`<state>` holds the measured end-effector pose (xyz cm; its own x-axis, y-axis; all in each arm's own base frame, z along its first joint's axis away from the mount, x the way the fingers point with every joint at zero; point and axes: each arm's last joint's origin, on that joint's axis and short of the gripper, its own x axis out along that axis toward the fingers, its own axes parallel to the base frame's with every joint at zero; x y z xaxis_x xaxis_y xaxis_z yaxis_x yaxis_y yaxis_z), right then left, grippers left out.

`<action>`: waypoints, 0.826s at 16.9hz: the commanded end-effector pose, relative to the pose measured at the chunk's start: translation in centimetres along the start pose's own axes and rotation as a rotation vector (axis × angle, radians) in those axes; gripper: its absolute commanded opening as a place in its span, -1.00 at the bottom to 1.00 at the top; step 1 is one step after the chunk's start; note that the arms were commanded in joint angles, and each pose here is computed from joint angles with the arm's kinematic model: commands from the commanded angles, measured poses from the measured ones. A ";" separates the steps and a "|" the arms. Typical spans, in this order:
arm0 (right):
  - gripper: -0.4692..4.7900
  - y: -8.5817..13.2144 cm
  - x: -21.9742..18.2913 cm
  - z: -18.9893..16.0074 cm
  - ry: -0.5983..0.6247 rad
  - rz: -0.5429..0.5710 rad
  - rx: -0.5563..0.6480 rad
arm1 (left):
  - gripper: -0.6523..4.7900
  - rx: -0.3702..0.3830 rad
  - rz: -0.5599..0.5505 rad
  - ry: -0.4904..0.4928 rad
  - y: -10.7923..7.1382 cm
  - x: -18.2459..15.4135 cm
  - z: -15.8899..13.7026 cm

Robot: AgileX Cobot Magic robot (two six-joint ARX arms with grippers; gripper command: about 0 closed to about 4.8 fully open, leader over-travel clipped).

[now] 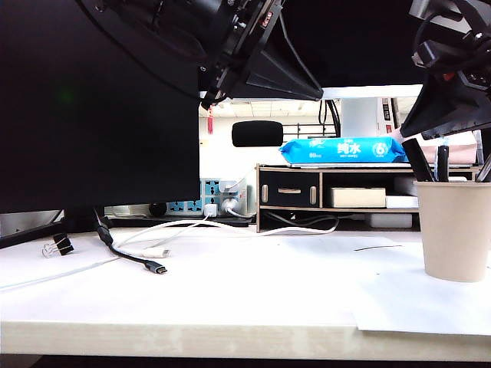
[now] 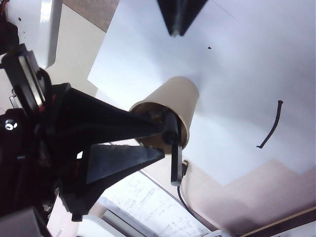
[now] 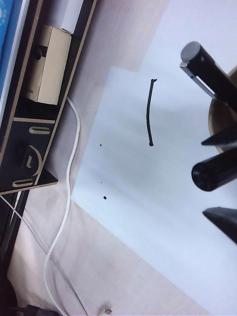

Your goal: Pick up the marker from the paper cup and put it on the table.

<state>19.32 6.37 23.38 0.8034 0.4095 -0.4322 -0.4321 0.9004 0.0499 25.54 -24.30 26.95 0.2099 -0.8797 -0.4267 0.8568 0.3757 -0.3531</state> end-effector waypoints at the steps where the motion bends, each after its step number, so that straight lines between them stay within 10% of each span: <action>1: -0.22 0.1 -0.1 0.3 -0.021 0.045 -0.009 | -0.78 0.012 -0.002 -0.018 -0.1 -0.1 0.3; 14: -0.37 0.0 1.1 -0.1 0.010 0.043 -0.004 | -0.78 0.011 -0.002 -0.017 -0.1 -0.1 0.3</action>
<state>20.12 6.73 22.46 0.7702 0.4414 -0.4604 -0.4631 0.8834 0.0721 25.55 -24.29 26.94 0.2103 -0.8796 -0.4267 0.8567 0.3761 -0.3531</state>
